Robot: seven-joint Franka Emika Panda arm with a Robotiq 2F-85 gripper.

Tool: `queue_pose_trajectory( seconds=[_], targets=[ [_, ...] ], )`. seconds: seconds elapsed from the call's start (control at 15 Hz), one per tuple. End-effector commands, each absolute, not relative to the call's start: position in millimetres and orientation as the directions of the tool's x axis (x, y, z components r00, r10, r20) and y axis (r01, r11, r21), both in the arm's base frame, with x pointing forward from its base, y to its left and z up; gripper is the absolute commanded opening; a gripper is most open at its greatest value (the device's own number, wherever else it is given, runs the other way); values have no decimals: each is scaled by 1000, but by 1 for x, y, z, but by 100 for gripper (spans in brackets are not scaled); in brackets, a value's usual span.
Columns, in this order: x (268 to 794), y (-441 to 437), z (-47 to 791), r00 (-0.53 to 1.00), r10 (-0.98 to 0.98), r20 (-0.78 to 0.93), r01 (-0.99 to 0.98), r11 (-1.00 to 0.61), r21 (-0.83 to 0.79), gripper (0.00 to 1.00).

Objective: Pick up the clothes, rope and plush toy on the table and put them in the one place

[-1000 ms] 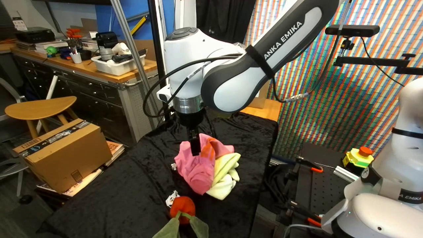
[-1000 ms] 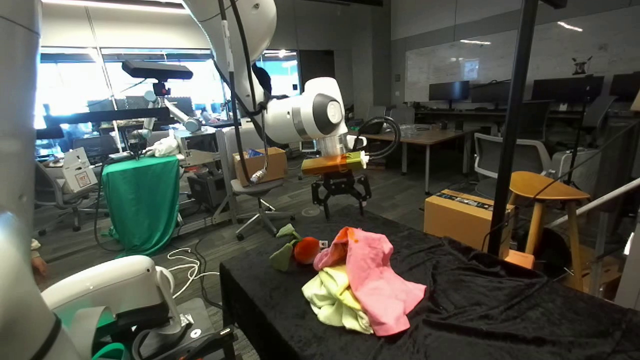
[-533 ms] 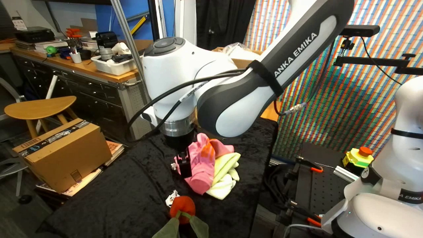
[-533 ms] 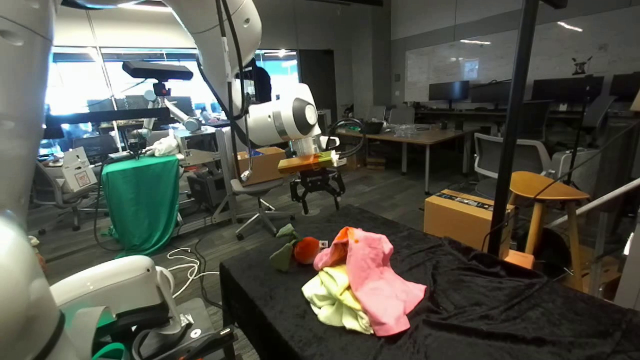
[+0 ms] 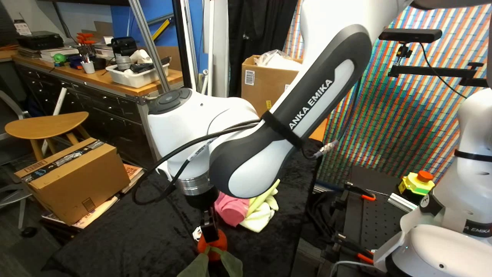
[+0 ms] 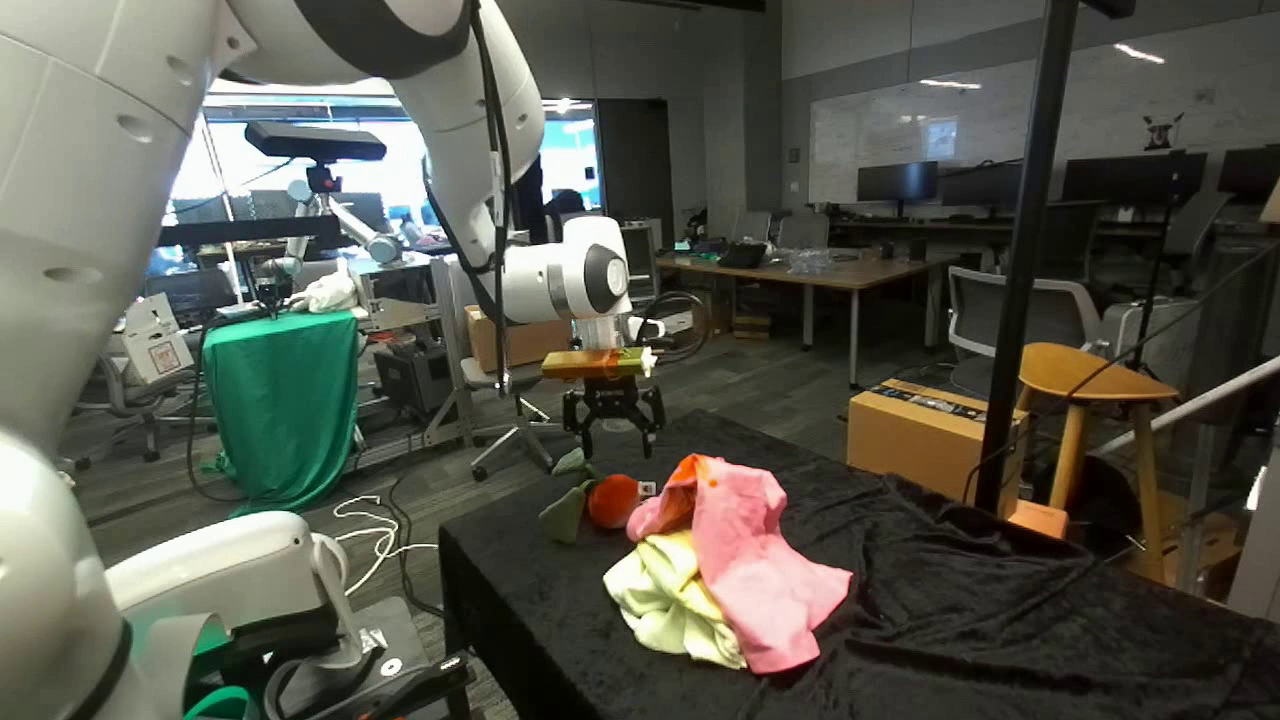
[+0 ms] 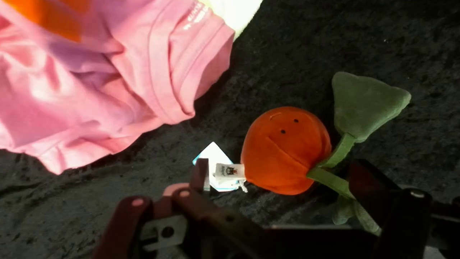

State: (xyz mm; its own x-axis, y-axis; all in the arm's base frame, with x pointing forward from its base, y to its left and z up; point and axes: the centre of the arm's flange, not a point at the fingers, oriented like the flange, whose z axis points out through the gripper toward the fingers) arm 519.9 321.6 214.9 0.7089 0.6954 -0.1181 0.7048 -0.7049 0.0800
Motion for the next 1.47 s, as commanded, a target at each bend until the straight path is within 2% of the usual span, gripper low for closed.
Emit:
queue_pose_trajectory(
  seconds=[0.0,0.4,1.0,1.07,1.13,1.4],
  targets=[
    [542,331,193,755,646,-113,654,-756,42,100],
    [557,325,163,827,548,-130,549,-835,-25,100],
    [561,325,149,853,504,-139,499,-864,-67,100],
    [560,325,150,852,503,-141,499,-864,-69,75],
    [560,324,150,852,503,-142,499,-864,-68,75],
    [559,321,149,856,495,-147,489,-869,-77,44]
  ],
)
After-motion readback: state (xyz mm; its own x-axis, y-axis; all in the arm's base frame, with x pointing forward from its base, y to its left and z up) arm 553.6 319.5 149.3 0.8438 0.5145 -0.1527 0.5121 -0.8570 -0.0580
